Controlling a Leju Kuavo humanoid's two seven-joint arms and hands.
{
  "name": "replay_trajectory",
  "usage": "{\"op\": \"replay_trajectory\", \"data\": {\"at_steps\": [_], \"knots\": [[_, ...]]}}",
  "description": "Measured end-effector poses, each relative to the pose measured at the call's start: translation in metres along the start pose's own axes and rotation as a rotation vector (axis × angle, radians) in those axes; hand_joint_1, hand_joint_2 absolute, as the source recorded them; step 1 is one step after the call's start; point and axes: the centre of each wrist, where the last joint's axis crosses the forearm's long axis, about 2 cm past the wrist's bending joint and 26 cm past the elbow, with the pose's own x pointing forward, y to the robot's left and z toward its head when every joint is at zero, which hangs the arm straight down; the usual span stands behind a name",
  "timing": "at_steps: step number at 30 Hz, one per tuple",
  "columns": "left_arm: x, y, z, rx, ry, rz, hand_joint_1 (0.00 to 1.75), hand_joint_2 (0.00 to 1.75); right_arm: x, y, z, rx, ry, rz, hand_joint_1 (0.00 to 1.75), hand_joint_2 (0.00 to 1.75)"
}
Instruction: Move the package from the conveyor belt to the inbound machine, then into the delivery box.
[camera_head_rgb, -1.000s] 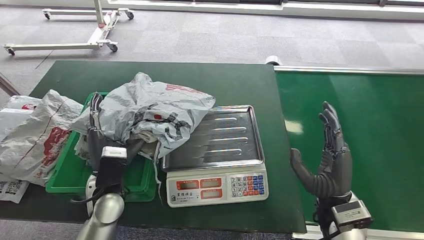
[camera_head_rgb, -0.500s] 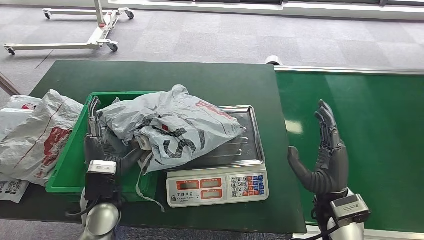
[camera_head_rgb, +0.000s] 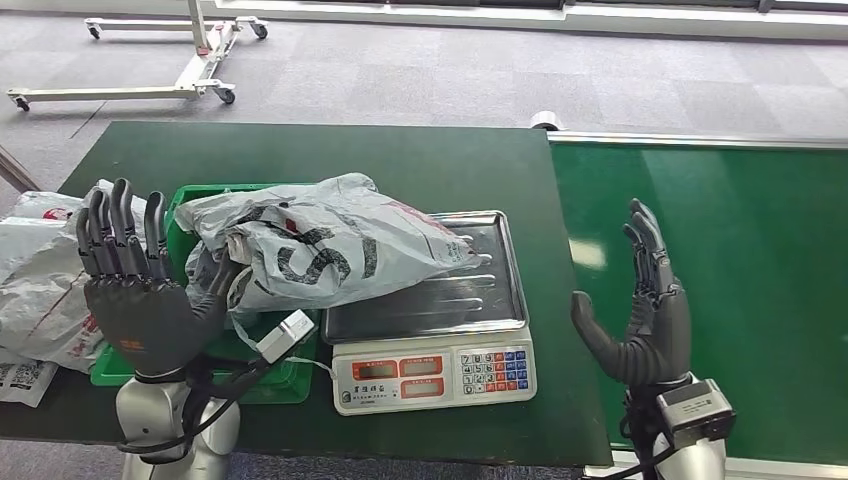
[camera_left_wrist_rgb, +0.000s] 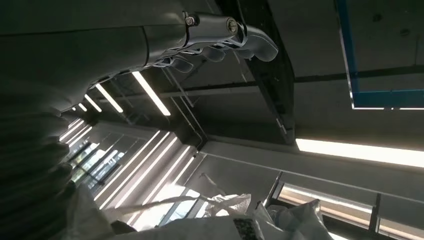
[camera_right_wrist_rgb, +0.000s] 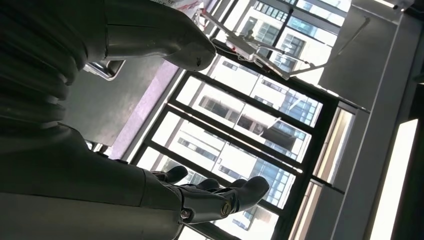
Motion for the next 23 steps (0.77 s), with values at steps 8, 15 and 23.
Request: {"op": "replay_trajectory", "data": {"at_steps": [8, 15, 23], "knots": [[-0.029, 0.018, 0.003, 0.022, -0.055, -0.122, 0.00, 1.75, 0.000, 0.000, 0.000, -0.018, 0.003, 0.004, 0.00, 1.75], [-0.029, 0.016, 0.003, 0.032, 0.148, -0.075, 0.00, 1.75, -0.001, 0.000, 0.002, -0.030, -0.002, 0.009, 0.00, 1.75], [0.003, -0.019, 0.025, 0.167, 0.509, 1.009, 0.00, 1.75, -0.003, 0.001, 0.002, -0.028, -0.013, 0.007, 0.00, 1.75]]}}
